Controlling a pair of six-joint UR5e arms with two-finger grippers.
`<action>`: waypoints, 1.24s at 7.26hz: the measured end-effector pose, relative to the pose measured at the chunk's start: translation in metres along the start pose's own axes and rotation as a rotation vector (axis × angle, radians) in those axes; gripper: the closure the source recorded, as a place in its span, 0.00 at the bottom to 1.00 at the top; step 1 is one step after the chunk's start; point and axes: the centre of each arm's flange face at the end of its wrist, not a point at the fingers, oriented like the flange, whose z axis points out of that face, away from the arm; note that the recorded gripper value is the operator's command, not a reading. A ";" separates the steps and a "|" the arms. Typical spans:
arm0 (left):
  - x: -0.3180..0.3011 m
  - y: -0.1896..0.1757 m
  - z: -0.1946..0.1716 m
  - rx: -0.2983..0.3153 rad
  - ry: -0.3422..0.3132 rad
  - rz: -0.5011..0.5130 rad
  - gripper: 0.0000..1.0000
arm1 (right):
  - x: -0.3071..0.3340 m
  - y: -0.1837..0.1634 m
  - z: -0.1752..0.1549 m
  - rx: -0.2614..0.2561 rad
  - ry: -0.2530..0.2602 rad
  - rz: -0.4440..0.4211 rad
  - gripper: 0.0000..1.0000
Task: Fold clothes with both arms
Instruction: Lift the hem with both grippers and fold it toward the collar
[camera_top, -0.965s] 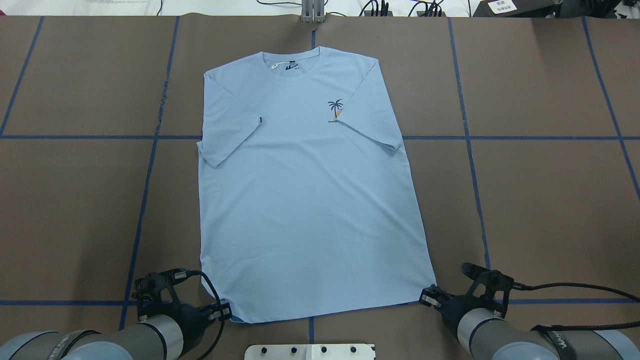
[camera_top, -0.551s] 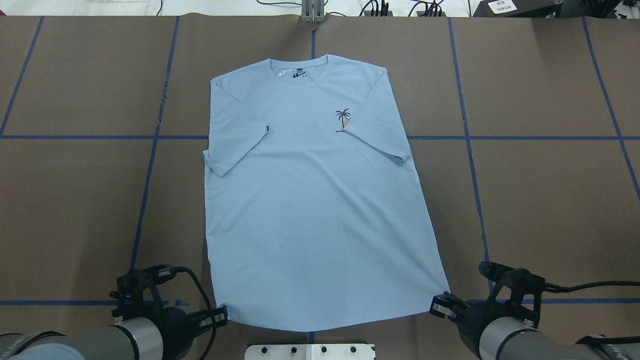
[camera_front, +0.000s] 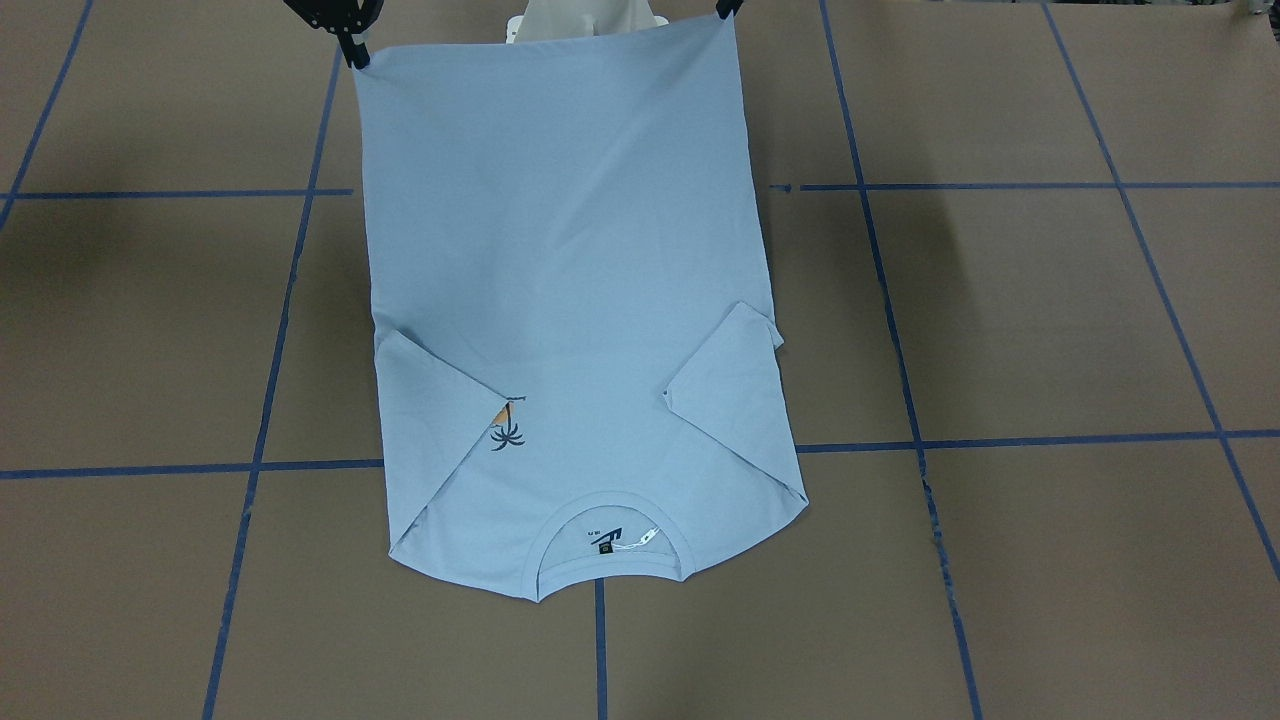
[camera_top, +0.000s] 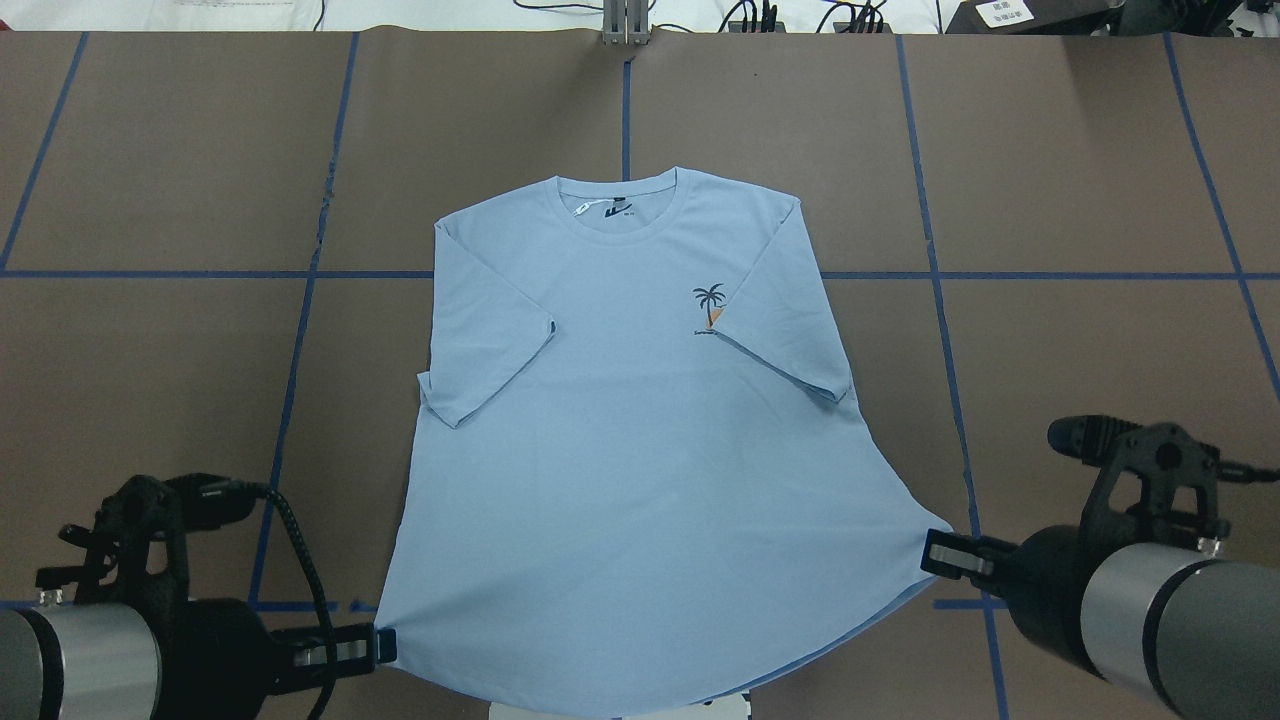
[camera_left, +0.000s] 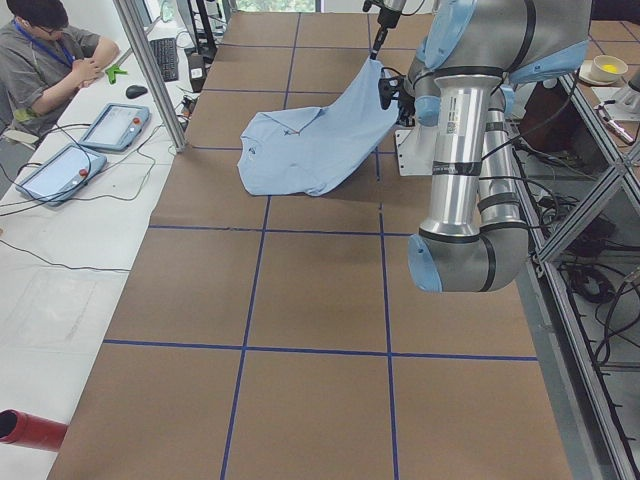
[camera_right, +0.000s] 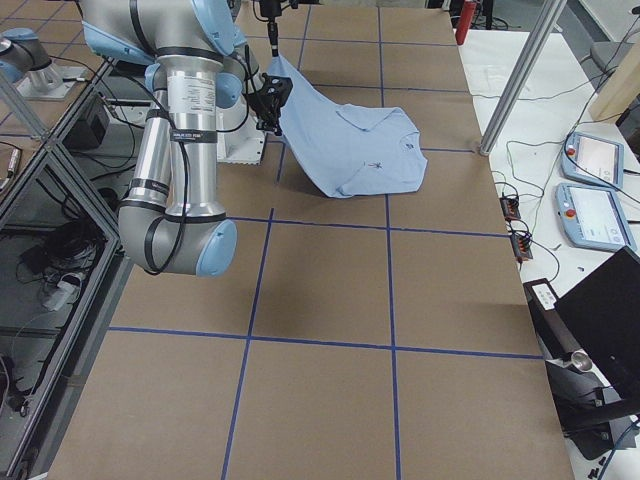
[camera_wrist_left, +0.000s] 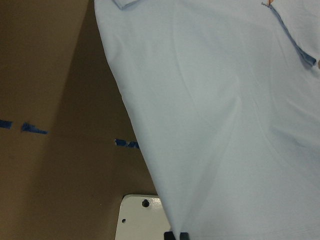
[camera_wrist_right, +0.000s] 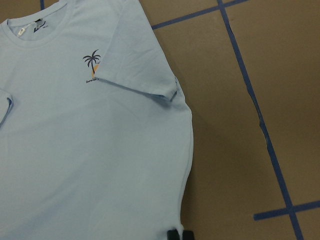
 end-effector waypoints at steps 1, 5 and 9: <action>0.009 -0.033 0.003 0.056 -0.003 0.062 1.00 | -0.008 -0.034 0.001 0.017 -0.003 -0.025 1.00; 0.020 -0.210 0.038 0.228 -0.160 0.197 1.00 | -0.055 -0.199 0.058 0.085 0.084 -0.041 1.00; -0.008 -0.332 0.102 0.301 -0.267 0.210 1.00 | -0.093 -0.292 0.171 0.121 0.151 -0.042 1.00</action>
